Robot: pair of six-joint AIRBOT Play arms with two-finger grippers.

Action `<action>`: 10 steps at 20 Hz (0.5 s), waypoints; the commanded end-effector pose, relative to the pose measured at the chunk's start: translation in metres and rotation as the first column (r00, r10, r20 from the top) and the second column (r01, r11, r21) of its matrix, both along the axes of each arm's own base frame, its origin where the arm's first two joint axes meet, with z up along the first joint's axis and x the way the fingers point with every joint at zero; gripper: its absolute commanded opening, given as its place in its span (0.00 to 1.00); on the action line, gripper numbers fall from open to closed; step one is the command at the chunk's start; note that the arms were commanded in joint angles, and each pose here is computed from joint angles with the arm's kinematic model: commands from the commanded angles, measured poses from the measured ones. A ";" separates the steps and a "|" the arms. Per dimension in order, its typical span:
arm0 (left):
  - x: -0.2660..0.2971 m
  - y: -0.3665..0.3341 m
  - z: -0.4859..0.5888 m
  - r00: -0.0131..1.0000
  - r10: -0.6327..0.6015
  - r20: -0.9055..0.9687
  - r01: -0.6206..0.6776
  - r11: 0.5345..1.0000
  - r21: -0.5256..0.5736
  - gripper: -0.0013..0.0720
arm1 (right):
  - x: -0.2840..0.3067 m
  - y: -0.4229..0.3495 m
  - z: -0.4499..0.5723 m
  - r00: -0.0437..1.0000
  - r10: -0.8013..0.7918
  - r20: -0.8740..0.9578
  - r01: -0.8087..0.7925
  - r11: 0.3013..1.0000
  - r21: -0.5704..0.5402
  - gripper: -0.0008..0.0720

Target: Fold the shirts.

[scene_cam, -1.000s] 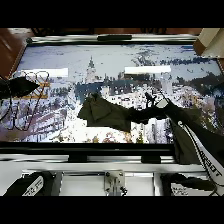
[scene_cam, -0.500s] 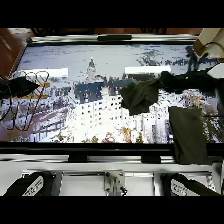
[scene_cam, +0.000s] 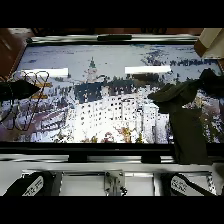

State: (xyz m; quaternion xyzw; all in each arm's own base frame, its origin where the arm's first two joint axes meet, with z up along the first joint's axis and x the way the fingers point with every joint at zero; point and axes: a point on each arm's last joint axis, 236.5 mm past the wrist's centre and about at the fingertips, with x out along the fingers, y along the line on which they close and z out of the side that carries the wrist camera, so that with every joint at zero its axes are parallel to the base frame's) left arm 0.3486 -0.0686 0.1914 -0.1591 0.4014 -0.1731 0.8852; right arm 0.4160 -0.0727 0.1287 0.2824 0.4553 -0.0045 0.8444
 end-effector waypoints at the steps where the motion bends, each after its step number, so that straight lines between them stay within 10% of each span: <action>1: -0.001 0.000 -0.001 1.000 -0.002 -0.003 0.002 1.000 0.000 0.06 | -0.007 -0.041 0.002 0.995 -0.096 0.011 0.096 0.995 -0.017 0.12; 10: -0.001 0.000 -0.001 1.000 -0.003 -0.002 0.003 1.000 0.002 0.06 | -0.114 -0.092 -0.008 0.932 -0.235 -0.277 0.174 0.958 -0.229 0.12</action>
